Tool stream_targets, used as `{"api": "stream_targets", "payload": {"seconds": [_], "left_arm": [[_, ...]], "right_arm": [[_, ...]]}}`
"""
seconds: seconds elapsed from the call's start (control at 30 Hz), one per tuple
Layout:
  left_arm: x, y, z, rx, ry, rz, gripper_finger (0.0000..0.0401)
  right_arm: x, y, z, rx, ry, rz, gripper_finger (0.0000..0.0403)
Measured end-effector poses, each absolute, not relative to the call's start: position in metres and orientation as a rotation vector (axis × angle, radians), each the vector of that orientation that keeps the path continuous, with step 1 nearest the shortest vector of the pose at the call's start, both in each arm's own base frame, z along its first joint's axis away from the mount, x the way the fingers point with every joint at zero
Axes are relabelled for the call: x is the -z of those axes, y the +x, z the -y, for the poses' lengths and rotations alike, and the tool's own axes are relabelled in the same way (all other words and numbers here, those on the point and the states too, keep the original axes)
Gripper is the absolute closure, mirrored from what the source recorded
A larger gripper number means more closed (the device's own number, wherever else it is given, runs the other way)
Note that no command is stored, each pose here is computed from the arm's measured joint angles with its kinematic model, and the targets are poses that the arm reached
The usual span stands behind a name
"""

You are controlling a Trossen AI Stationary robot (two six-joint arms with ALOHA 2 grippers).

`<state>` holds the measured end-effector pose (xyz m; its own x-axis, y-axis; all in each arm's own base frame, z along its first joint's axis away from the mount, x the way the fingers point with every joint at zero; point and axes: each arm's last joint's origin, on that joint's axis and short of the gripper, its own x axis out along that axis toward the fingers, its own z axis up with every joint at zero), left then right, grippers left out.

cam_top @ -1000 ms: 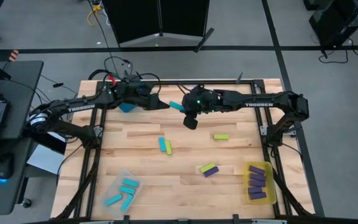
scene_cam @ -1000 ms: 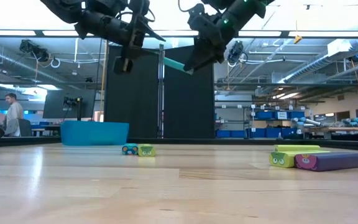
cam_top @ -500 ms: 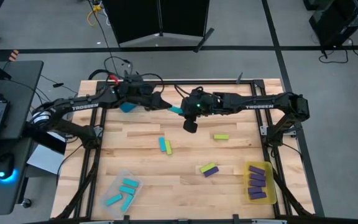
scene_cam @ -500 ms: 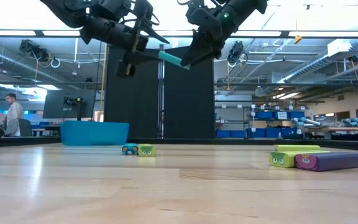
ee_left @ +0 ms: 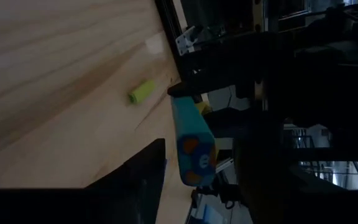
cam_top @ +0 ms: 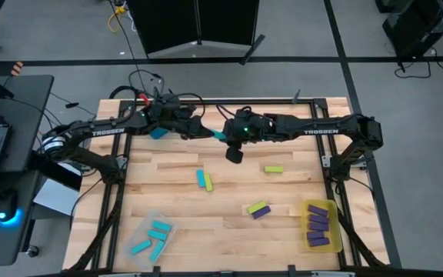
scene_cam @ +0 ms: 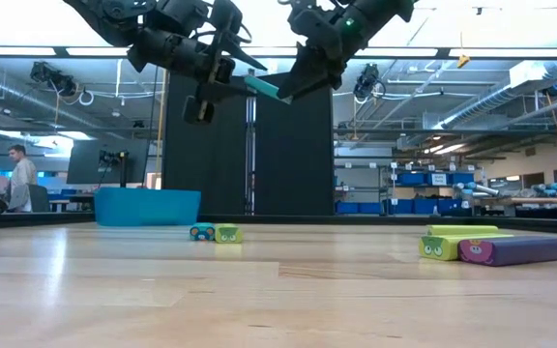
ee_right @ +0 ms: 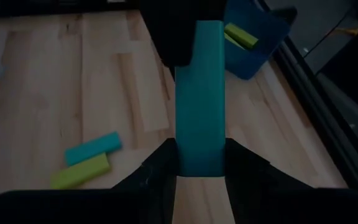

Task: Sort blocks
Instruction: Put the blue block into the transparent bin

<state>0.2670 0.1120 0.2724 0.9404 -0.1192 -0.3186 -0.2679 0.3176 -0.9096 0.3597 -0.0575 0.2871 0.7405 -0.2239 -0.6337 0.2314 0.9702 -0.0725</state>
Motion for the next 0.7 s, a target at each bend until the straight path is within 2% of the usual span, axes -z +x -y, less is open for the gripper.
{"api": "stream_targets", "payload": {"seconds": [0.53,0.7], "left_arm": [[-0.2731,0.268,-0.1105,-0.083,-1.238,-0.355,0.0311],[-0.2728,0.2679,-0.1108,-0.088,-1.229,-0.353,0.033]], "right_arm": [[-0.2882,0.3604,0.0576,0.249,0.01,-0.68,0.029],[-0.2883,0.3605,0.0576,0.249,0.01,-0.679,0.029]]}}
